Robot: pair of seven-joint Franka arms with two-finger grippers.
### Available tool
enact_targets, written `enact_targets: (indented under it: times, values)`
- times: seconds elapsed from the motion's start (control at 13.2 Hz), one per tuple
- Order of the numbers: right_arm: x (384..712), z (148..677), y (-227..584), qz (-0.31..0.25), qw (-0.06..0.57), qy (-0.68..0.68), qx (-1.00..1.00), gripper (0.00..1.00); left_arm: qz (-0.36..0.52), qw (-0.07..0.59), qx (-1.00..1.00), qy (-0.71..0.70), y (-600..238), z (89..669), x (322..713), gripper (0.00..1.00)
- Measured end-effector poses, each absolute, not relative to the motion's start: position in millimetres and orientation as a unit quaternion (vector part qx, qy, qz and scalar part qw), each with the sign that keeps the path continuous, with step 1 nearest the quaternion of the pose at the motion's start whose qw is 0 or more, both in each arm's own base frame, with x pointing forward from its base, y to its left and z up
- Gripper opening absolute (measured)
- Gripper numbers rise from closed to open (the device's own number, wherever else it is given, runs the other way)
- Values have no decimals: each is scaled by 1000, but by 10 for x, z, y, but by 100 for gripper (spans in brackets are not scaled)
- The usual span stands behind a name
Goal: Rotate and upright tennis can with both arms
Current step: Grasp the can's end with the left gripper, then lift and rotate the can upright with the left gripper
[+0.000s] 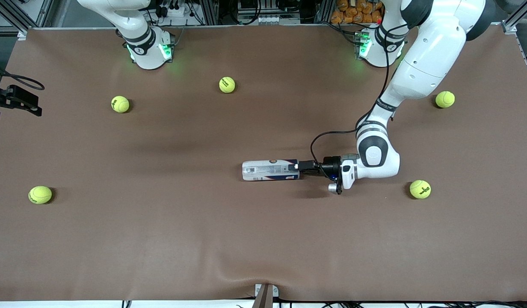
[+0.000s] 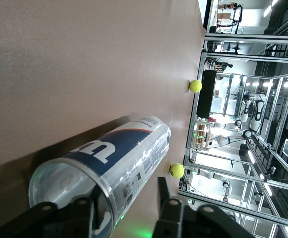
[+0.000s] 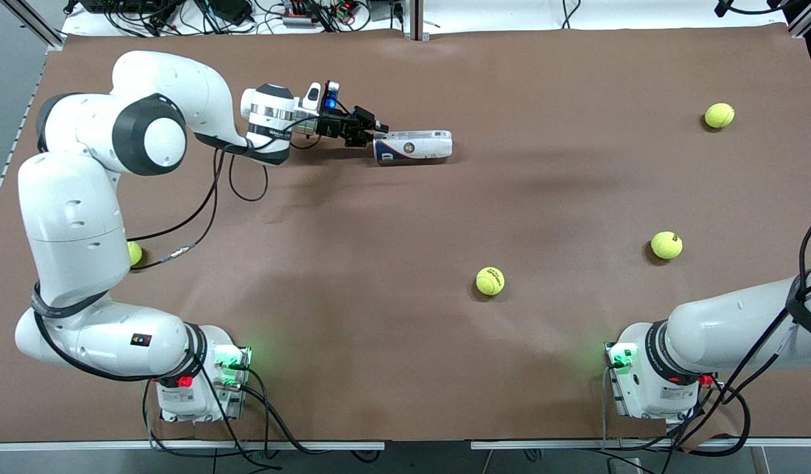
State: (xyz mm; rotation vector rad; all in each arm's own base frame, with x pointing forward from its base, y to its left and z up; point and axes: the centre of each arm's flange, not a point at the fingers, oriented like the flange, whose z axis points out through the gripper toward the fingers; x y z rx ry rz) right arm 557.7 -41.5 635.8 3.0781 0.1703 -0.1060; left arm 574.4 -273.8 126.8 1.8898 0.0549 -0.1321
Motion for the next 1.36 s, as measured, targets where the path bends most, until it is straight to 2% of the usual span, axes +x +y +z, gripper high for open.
enact_targets:
  times: [0.08, 0.3, 0.38, 0.91, 1.36]
  values:
    - [5577, 6358, -415, -34, 28, 55, 997, 100, -57, 584, 810, 23, -2744, 1268, 5741, 44]
    - [5577, 6359, -415, -34, 28, 55, 997, 100, -57, 584, 809, 23, -2751, 1268, 5739, 8]
    - [5577, 6359, -415, -34, 28, 55, 997, 100, -57, 585, 809, 21, -2757, 1280, 5746, 4]
    - [5577, 6362, -415, -34, 29, 55, 997, 100, -86, 577, 811, 41, -3119, 1704, 5983, 4]
    - [5578, 6362, -415, -34, 29, 55, 997, 100, -122, 468, 875, 39, -3593, 2363, 6209, 4]
